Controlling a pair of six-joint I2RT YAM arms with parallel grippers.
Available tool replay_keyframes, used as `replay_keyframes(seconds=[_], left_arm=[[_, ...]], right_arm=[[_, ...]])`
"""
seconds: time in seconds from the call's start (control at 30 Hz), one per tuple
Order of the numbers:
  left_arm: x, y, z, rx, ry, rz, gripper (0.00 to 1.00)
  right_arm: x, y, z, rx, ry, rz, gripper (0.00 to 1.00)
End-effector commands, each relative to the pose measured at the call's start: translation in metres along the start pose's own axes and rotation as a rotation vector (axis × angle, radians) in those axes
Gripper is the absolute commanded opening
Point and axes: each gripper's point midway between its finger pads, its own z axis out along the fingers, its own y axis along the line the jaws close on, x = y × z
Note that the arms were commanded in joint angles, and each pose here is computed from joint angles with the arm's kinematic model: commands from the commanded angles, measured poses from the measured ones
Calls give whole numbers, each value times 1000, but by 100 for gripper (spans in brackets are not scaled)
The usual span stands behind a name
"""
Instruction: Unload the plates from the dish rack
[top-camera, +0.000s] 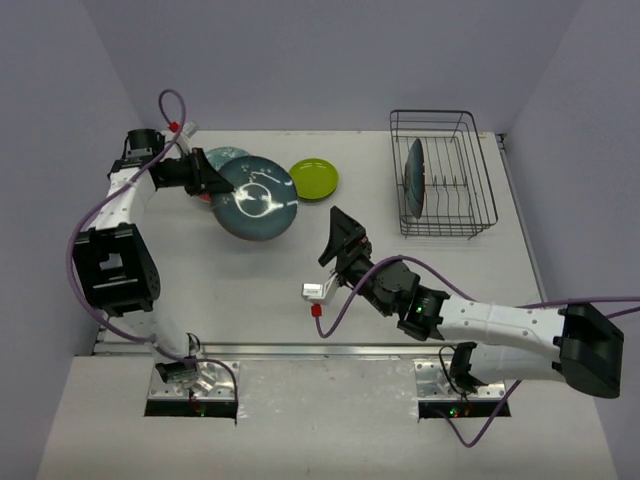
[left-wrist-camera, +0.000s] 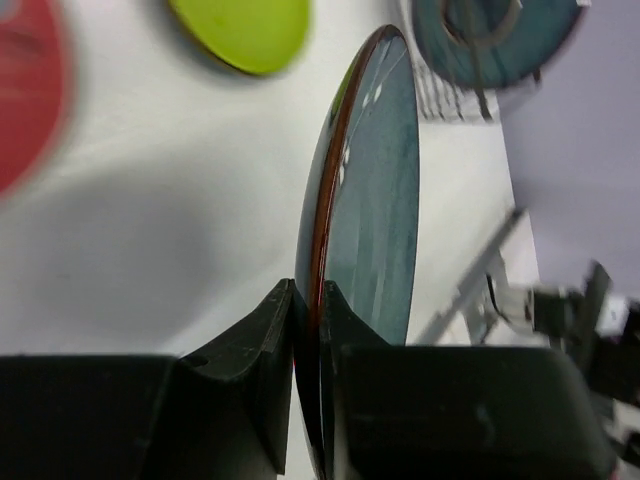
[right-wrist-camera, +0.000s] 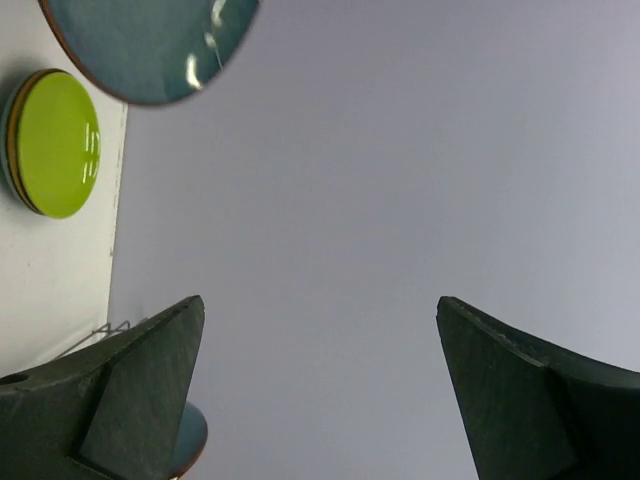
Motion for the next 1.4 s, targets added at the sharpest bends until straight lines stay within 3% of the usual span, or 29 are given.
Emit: replay_keyframes(seconds=[0.0, 0.27, 0.87, 0.97, 1.07, 1.1, 1.2, 1.27, 1.37], left_arm=[[-88, 10, -15, -5, -239, -21, 0], [-134, 71, -3, -35, -345, -121, 0], [-145, 160, 14, -126, -409, -198, 1], [-131, 173, 14, -191, -381, -211, 13], [-119, 185, 11, -273, -366, -206, 40], [-121, 186, 5, -317, -378, -193, 54], [-114, 192, -7, -424, -378, -159, 71], [-117, 193, -16, -490, -390, -129, 77], [-117, 197, -36, -655, -382, -52, 85]], right_arm=[[41, -26, 1, -9, 166, 276, 99], [69, -21, 2, -92, 260, 422, 99], [113, -21, -10, -154, 416, 735, 99], [121, -27, -14, -126, 441, 834, 99], [135, -26, -20, -111, 496, 1012, 99], [145, -30, -21, -91, 515, 1071, 99], [152, -22, -25, -117, 565, 1269, 99], [157, -16, -26, -141, 592, 1332, 99], [171, 4, -32, -204, 677, 1556, 99]])
